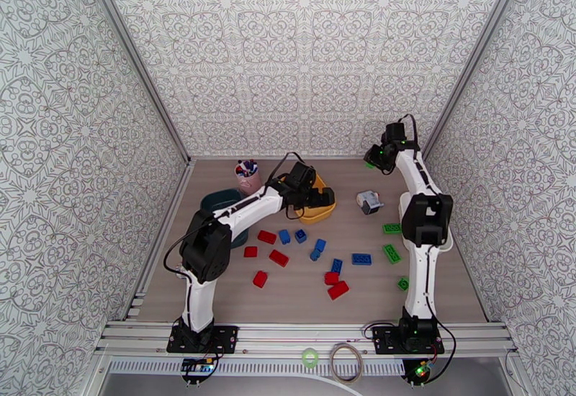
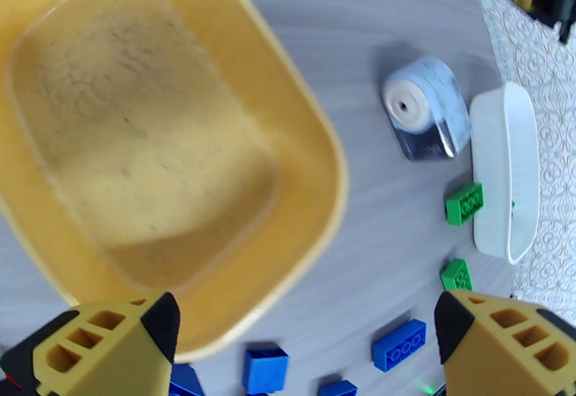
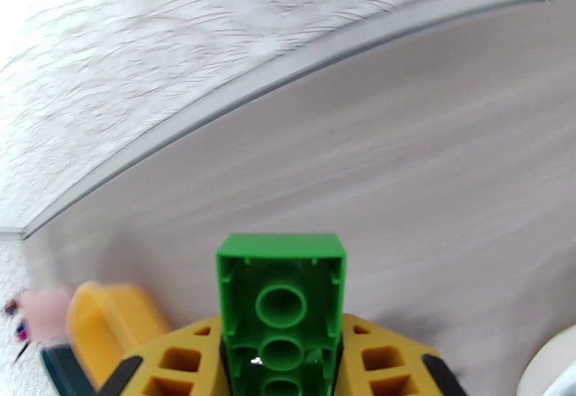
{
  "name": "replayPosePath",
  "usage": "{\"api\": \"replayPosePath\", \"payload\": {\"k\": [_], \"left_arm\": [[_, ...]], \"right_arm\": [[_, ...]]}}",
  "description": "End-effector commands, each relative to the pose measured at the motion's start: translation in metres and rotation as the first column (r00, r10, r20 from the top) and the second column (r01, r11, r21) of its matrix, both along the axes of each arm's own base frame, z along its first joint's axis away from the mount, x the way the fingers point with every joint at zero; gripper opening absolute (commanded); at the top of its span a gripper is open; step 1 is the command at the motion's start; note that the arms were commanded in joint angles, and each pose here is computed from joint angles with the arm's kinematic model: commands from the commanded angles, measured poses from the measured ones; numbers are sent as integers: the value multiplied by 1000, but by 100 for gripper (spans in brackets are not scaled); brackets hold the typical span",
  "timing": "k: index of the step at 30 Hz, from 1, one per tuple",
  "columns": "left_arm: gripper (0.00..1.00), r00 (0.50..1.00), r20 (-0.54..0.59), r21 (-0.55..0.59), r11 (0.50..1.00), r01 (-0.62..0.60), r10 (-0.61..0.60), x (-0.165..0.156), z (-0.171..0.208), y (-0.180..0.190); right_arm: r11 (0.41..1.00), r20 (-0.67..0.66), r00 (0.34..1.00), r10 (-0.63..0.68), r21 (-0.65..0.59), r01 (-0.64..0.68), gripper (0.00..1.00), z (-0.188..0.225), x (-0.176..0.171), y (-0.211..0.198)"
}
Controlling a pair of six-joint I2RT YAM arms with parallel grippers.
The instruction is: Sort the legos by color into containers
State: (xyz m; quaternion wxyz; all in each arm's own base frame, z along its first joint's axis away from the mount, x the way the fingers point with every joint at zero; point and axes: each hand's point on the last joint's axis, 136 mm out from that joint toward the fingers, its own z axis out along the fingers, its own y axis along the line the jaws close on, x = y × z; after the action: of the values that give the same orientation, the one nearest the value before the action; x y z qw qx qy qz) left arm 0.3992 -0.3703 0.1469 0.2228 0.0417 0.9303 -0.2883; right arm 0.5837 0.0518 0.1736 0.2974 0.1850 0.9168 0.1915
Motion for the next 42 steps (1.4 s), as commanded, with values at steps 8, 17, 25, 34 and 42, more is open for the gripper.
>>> {"api": "replayPosePath", "payload": {"k": [8,17,25,34,42], "left_arm": [[99,997,73,40,999,14,-16,-62,35,-7],[99,993,59,60,993,101,-104,-115,32,-36],[99,987,61,65,988,141,-145,-138,34,-48],[99,984,74,65,985,158,-162,-142,42,-51],[99,987,83,90,987,130,-137,-134,50,-34]], "right_arm": [[1000,-10,1000,-21,17,21,15,10,-116,21],[965,-65,984,-166,-214,149,18,18,-224,-46],[894,-144,922,-359,-337,295,19,4,-264,-125],[858,-265,852,-452,-390,334,28,-18,-250,-175],[889,-262,875,-407,-336,313,61,-9,-241,-167]]}}
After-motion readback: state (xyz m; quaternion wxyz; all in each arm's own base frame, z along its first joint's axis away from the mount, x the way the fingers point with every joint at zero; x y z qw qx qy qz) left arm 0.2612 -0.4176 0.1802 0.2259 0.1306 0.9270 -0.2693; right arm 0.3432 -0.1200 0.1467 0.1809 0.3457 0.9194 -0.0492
